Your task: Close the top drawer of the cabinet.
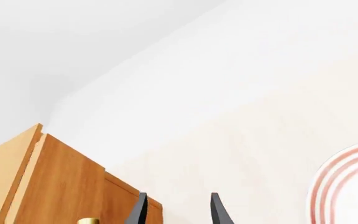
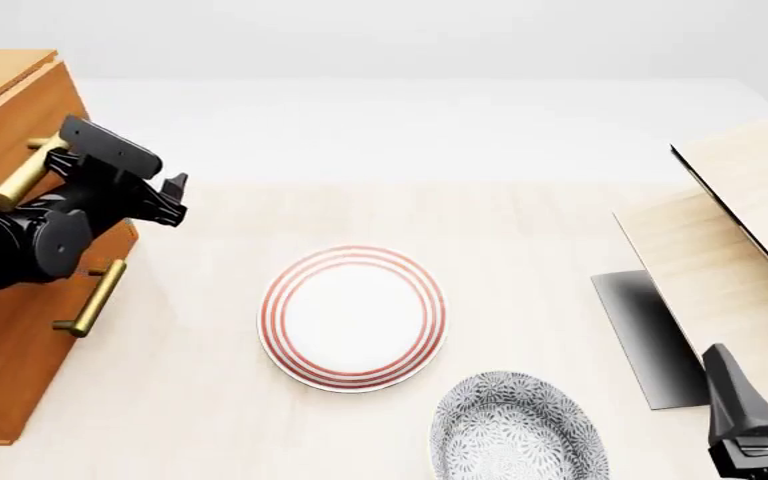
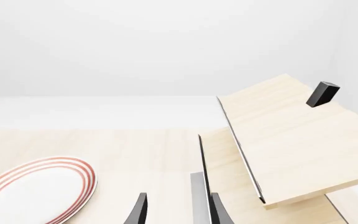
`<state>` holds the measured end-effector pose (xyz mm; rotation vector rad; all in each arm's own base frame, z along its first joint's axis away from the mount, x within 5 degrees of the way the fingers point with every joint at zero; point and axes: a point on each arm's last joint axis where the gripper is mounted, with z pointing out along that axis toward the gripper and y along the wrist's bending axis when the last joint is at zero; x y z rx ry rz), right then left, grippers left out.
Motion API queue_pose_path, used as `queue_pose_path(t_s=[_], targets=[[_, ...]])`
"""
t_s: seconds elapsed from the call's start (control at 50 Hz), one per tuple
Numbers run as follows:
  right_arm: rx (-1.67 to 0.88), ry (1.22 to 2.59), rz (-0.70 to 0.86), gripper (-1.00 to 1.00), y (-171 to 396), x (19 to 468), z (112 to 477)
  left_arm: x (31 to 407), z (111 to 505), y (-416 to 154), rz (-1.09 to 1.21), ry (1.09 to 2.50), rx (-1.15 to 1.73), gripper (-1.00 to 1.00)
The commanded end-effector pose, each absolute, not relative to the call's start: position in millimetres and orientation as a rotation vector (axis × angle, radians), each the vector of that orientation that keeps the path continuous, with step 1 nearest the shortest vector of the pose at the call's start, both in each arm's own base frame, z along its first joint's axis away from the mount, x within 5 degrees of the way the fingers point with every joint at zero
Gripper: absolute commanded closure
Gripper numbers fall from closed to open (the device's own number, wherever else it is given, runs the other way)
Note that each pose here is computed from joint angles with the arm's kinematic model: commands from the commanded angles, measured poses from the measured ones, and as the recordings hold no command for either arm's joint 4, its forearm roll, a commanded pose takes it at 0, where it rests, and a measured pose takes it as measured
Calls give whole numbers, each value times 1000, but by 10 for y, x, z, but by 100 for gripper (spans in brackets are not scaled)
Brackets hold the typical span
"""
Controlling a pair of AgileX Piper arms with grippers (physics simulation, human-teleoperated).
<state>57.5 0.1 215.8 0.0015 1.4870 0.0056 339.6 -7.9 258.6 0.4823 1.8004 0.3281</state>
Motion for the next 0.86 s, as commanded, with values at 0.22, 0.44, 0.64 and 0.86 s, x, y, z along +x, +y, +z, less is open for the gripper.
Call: queue_pose_path(t_s=[0.22, 0.44, 0.64, 0.86], targets=[[2, 1487, 6, -100, 1, 576, 2157, 3397, 2581, 167, 382, 1815, 415, -100], [1, 1487, 6, -100, 2, 577, 2157, 3414, 2541, 350, 424, 1828, 375, -100], [2, 1487, 6, -100, 2, 578, 2156, 3399, 2560, 483, 455, 1831, 343, -100], [1, 1486, 5, -100, 2, 576, 2157, 3375, 2572, 462, 450, 1828, 344, -100]])
